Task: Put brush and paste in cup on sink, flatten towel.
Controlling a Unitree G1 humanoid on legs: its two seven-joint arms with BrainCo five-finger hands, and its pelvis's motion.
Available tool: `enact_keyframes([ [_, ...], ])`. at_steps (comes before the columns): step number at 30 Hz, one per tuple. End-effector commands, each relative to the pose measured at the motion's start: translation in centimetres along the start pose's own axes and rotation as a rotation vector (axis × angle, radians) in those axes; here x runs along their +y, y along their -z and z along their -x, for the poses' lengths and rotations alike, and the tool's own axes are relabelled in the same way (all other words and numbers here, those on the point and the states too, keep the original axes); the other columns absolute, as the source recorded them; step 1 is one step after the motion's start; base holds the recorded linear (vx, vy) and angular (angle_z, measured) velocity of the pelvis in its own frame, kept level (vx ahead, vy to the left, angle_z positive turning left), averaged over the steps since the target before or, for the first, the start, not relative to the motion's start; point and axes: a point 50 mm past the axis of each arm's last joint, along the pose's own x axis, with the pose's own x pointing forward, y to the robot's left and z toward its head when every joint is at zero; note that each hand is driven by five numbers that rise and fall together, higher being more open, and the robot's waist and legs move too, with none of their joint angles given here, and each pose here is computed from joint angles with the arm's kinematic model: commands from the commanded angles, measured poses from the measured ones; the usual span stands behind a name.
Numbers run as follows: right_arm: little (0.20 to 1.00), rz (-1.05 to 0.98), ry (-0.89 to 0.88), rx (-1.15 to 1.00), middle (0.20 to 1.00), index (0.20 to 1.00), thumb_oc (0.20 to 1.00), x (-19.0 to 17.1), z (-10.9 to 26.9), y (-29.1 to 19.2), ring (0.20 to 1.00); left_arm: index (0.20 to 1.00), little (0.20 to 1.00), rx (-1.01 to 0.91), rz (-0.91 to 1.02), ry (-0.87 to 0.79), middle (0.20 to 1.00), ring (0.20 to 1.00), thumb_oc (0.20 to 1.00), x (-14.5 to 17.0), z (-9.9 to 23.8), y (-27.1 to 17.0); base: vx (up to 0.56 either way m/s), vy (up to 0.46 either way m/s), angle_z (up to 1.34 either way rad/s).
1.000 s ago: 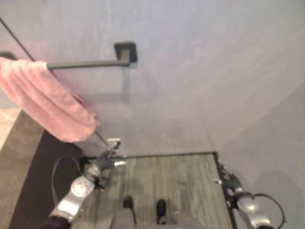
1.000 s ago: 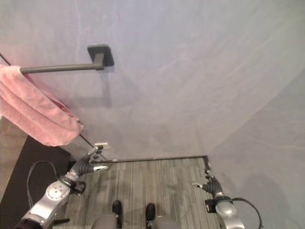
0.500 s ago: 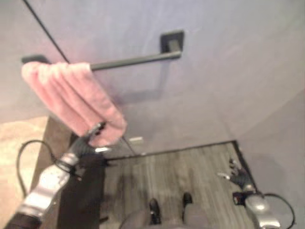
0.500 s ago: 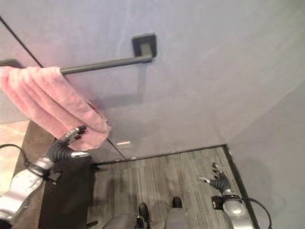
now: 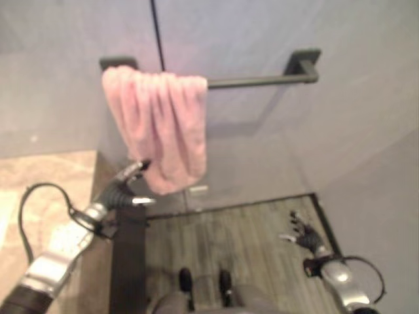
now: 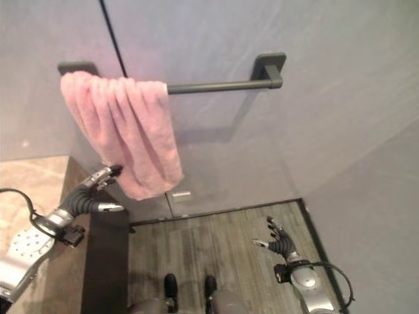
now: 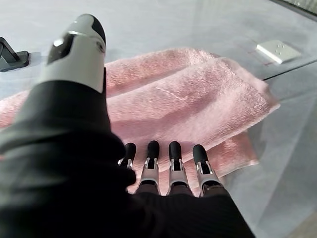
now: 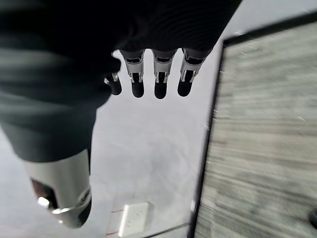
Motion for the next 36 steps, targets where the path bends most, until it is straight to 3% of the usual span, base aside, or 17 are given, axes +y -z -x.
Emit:
enact_keyframes([
  [1, 1.0, 0.003, 0.085, -0.09, 1.0, 1.0, 1.0, -3.2, -0.2, -2.1, 1.0, 1.0, 1.0, -0.099, 0.03, -0.053, 1.0, 1.0, 1.0, 0.4, -0.7, -1.4, 0.03, -0.179, 0.28],
  [13, 1.0, 0.005, 0.161, -0.111, 1.0, 1.0, 1.0, -4.9, 0.2, -2.5, 1.0, 1.0, 1.0, -0.176, 0.101, -0.052, 1.0, 1.0, 1.0, -0.2, -1.7, -2.6, 0.01, -0.105, 0.25],
  [22, 1.0, -0.005, 0.158, -0.221, 1.0, 1.0, 1.0, -5.3, 0.4, -5.0, 1.0, 1.0, 1.0, -0.223, 0.039, -0.085, 1.0, 1.0, 1.0, 2.1, -0.3, -4.5, 0.1, 0.158, 0.05],
  [36, 1.0, 0.035, 0.056, -0.527, 1.0, 1.0, 1.0, -4.1, -1.0, -14.2, 1.0, 1.0, 1.0, -0.247, -0.117, -0.209, 1.0, 1.0, 1.0, 5.5, -0.6, -6.2, 0.03, 0.115, -0.04],
])
